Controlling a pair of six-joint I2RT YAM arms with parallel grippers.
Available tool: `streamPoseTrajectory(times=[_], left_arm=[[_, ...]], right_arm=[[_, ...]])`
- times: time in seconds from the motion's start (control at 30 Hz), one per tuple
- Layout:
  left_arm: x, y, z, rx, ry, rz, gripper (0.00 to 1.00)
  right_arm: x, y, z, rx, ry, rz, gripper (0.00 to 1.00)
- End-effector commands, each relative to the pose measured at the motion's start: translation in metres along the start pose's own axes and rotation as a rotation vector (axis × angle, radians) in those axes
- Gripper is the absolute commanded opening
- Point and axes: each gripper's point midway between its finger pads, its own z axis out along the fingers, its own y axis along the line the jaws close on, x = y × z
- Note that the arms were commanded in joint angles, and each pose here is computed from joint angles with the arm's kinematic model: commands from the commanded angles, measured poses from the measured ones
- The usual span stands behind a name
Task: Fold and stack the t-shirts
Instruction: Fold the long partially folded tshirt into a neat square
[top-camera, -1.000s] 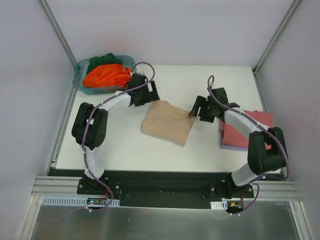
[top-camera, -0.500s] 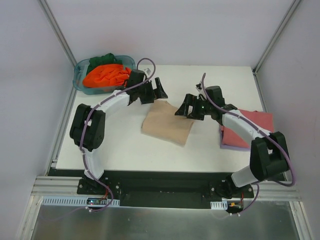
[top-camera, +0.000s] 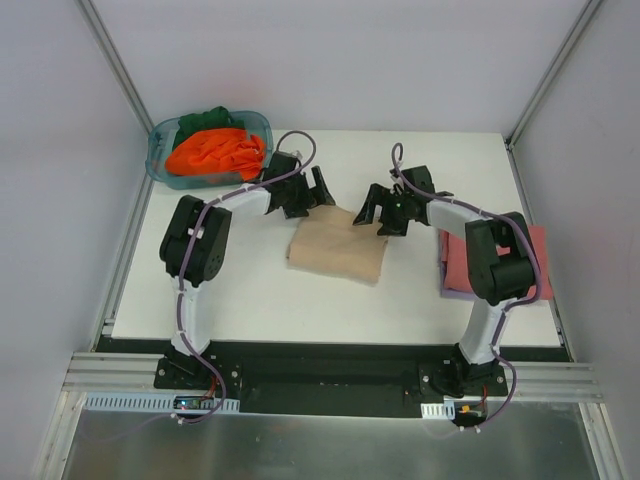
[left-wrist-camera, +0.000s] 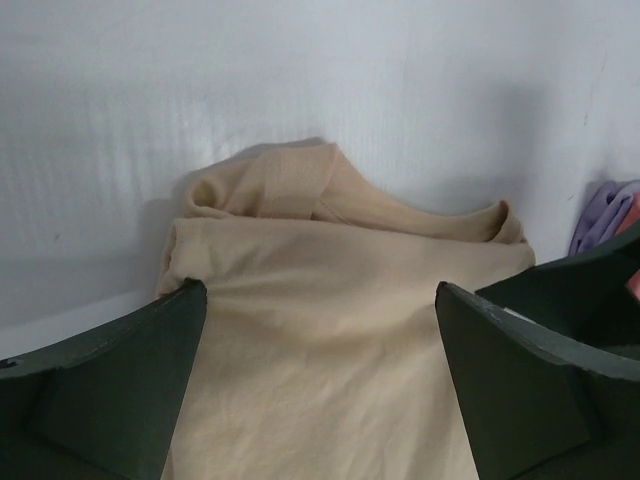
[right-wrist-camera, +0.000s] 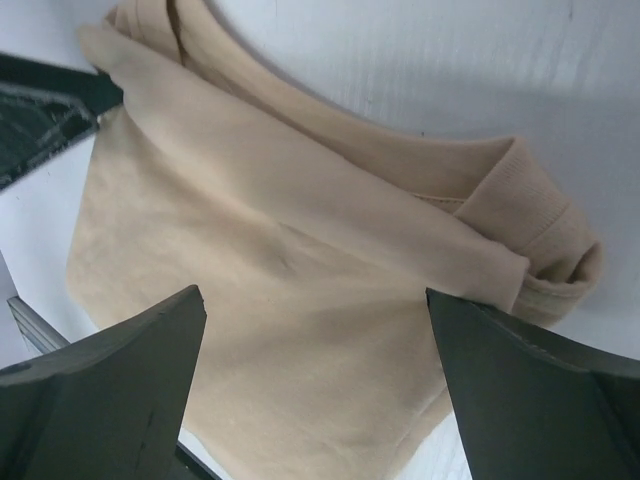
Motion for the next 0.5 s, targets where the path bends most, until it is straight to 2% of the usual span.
streamPoseTrajectory(times=[0.0, 0.13, 0.3, 0.4, 0.47], left_arm=[[0.035, 0.043, -0.023, -0.155, 0.034, -0.101, 0.99], [0.058, 0.049, -0.053, -0.172, 0.021, -0.113, 0.99], [0.042, 0.030, -0.081, -0.140, -0.084, -0.053, 0.99], [0.032, 0.003, -0.104, -0.057, -0.122, -0.013, 0.99], [0.022, -0.017, -0.136, -0.022, -0.213, 0.042, 0.99]], right_arm=[[0.013, -0.033, 0.017, 0.093, 0.057, 0.020, 0.96], [0.011, -0.026, 0.009, 0.080, 0.045, 0.001, 0.96], [0.007, -0.001, -0.035, 0.111, -0.025, -0.107, 0.96], [0.000, 0.013, -0.071, 0.147, -0.115, -0.150, 0.96], [-0.006, 0.028, -0.106, 0.143, -0.228, -0.175, 0.96]])
